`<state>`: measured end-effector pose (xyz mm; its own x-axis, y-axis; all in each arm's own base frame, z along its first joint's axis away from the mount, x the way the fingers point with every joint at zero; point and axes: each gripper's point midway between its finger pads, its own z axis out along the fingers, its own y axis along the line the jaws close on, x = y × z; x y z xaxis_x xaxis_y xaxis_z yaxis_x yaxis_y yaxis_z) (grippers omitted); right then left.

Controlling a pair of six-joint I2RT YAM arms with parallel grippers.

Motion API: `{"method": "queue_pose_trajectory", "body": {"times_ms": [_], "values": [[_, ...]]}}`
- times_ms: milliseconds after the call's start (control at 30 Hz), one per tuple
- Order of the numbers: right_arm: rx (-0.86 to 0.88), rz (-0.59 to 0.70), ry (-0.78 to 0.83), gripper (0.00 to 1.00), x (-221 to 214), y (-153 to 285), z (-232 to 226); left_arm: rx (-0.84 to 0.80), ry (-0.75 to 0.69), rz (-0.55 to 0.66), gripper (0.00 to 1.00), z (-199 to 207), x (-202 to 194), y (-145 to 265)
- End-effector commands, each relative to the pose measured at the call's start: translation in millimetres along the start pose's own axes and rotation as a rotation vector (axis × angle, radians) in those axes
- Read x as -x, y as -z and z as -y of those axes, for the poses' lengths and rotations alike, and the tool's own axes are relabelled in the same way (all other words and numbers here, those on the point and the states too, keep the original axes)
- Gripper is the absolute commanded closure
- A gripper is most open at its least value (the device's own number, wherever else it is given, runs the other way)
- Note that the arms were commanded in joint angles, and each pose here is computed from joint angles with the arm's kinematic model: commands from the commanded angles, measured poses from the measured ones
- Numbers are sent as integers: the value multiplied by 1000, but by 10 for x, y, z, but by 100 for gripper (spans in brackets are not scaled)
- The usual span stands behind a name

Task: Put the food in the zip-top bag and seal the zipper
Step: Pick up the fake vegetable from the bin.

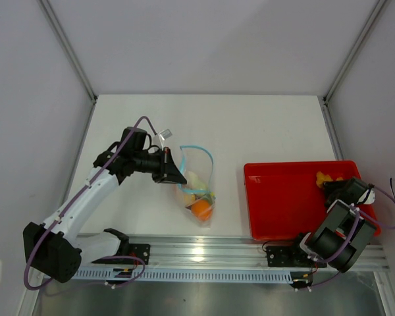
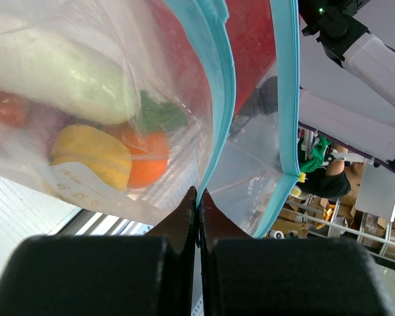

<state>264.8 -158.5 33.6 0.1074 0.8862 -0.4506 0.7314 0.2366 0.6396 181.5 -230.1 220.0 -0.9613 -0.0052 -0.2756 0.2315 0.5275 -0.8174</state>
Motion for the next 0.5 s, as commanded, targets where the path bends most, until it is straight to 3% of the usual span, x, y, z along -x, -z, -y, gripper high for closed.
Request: {"method": "queue_pose_trajectory", "body": {"times_ms": [0,133,300,467], "values": [[-6,-18,-12,53,-97,-65,91,-9,-47,24,99,83,84,49],[8,-7,-13,60,-86,-68,71,-6,-42,21,99,77,79,49],[9,-10,-26,80,-85,-68,57,2,-47,30,99,88,81,73],[-15,-10,-4,92,-66,-4,81,2,-46,30,100,78,82,64]]}}
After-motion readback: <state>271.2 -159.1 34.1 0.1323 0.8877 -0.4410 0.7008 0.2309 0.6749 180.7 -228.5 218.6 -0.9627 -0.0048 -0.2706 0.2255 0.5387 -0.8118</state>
